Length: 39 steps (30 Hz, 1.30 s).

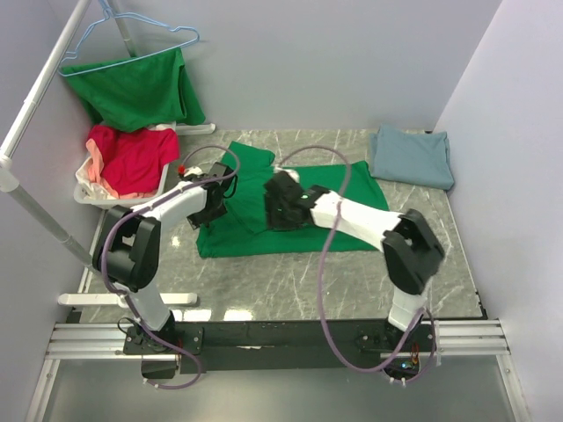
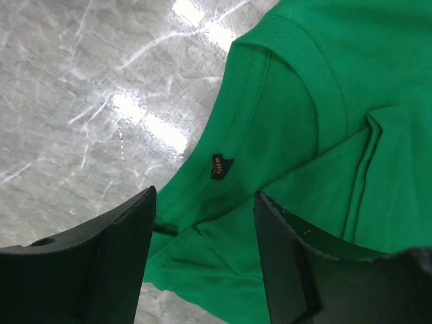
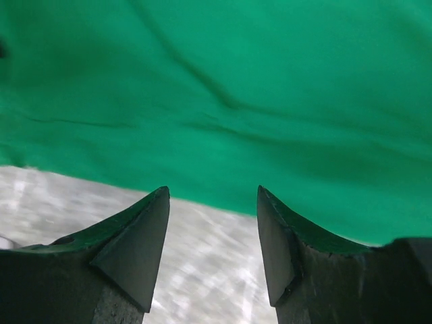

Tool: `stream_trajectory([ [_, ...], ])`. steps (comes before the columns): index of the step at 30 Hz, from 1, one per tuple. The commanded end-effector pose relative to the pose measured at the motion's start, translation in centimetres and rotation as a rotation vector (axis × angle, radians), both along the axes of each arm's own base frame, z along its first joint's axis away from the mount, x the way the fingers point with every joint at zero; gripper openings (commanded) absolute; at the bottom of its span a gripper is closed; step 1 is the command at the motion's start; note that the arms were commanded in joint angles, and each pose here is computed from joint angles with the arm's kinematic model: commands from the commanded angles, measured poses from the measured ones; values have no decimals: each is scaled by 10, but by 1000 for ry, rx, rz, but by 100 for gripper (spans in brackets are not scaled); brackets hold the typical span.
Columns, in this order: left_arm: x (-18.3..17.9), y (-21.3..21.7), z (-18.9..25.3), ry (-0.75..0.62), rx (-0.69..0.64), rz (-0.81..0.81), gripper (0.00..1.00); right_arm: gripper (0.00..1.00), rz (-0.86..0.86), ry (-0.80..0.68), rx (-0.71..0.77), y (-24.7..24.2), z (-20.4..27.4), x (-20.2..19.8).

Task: Fold and stack the t-shirts
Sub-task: Fold the tshirt

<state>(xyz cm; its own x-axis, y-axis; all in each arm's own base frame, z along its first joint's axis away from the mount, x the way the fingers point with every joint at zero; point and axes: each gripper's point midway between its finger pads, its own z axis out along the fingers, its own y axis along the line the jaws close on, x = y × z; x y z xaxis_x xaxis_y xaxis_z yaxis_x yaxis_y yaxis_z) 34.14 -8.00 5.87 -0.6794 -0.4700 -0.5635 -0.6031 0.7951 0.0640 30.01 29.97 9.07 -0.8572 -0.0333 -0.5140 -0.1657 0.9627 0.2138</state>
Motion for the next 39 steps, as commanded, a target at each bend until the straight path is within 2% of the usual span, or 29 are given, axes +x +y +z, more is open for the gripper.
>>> stream_trajectory([
  [1,2,5,7,-25,-39,34,65,61,58,-64,2,44,7,22],
  [9,-4,31,12,-47,-73,125,66,59,111,-49,-58,75,-19,22],
  [20,-8,46,0,-25,-135,175,66,48,120,-21,-120,82,-46,25],
  [27,-9,47,-1,-20,-133,172,66,26,80,-46,-152,77,-39,30],
  [32,-9,46,-3,-14,-136,166,66,17,50,-84,-159,70,-21,35],
  [33,-9,46,-3,-13,-137,165,66,10,49,-89,-154,71,-18,36],
  [34,-10,46,-4,-7,-138,163,66,8,41,-99,-160,69,-15,37],
  [39,-9,45,-5,-7,-141,157,65,2,13,-148,-175,67,-2,49],
])
